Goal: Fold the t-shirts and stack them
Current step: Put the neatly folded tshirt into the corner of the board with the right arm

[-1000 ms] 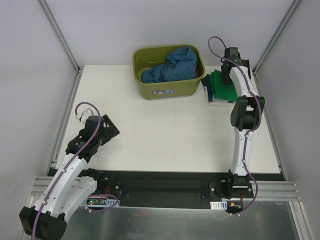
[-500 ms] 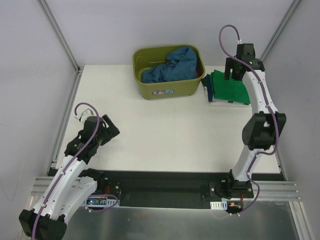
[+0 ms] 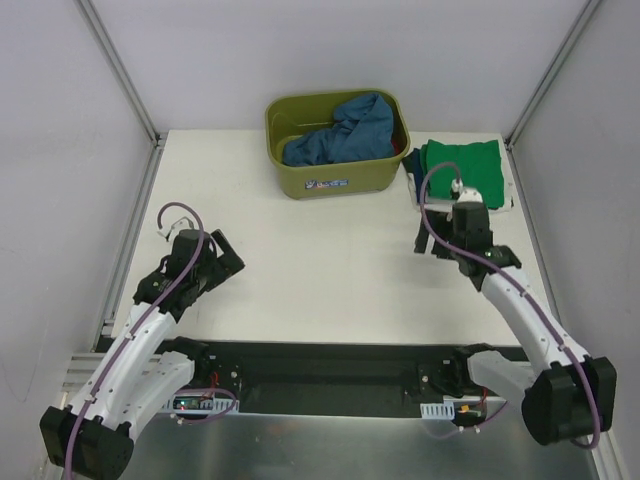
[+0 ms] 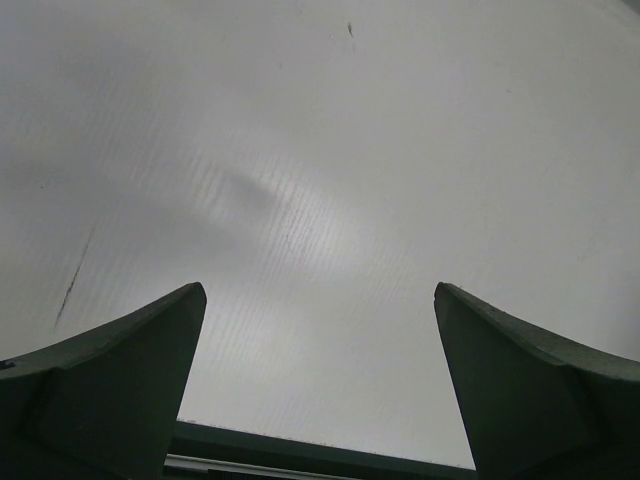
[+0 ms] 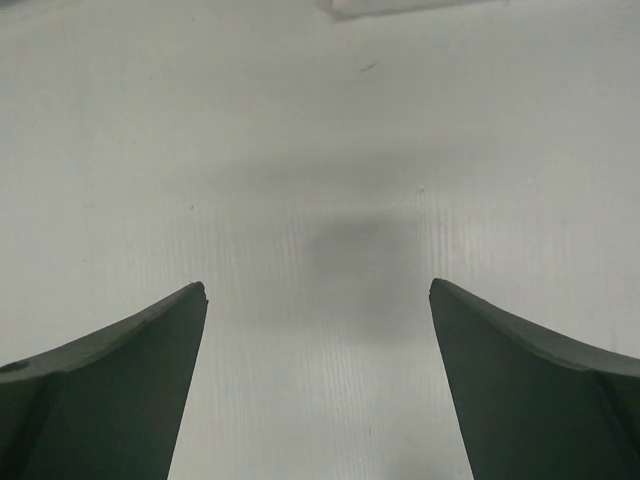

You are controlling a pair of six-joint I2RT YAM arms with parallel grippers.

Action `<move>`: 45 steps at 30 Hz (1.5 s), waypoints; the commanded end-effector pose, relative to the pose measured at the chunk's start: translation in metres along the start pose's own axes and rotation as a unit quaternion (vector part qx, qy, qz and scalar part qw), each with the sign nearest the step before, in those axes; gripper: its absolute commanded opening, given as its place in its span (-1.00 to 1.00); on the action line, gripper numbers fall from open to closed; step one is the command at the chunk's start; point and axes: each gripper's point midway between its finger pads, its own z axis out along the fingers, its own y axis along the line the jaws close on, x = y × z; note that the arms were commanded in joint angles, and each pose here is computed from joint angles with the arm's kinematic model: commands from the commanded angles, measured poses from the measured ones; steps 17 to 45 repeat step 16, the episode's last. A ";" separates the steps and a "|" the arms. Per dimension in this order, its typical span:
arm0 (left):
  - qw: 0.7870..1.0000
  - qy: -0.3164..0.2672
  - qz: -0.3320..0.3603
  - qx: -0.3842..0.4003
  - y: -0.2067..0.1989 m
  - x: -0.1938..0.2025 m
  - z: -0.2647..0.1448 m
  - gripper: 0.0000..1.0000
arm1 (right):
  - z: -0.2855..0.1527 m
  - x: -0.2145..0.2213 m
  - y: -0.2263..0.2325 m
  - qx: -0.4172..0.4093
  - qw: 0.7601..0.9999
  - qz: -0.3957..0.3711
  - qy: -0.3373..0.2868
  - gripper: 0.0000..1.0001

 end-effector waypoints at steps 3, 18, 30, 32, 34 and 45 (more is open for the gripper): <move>1.000 0.000 -0.001 0.015 0.001 0.004 0.001 0.99 | 0.001 0.066 0.008 -0.047 0.997 0.058 -0.022 0.93; 1.000 -0.014 -0.007 0.012 0.011 0.009 0.001 0.99 | -0.014 0.077 -0.007 -0.044 0.994 0.055 -0.085 0.93; 1.000 -0.014 -0.007 0.012 0.011 0.009 0.001 0.99 | -0.014 0.077 -0.007 -0.044 0.994 0.055 -0.085 0.93; 1.000 -0.014 -0.007 0.012 0.011 0.009 0.001 0.99 | -0.014 0.077 -0.007 -0.044 0.994 0.055 -0.085 0.93; 1.000 -0.014 -0.007 0.012 0.011 0.009 0.001 0.99 | -0.014 0.077 -0.007 -0.044 0.994 0.055 -0.085 0.93; 1.000 -0.014 -0.007 0.012 0.011 0.009 0.001 0.99 | -0.014 0.077 -0.007 -0.044 0.994 0.055 -0.085 0.93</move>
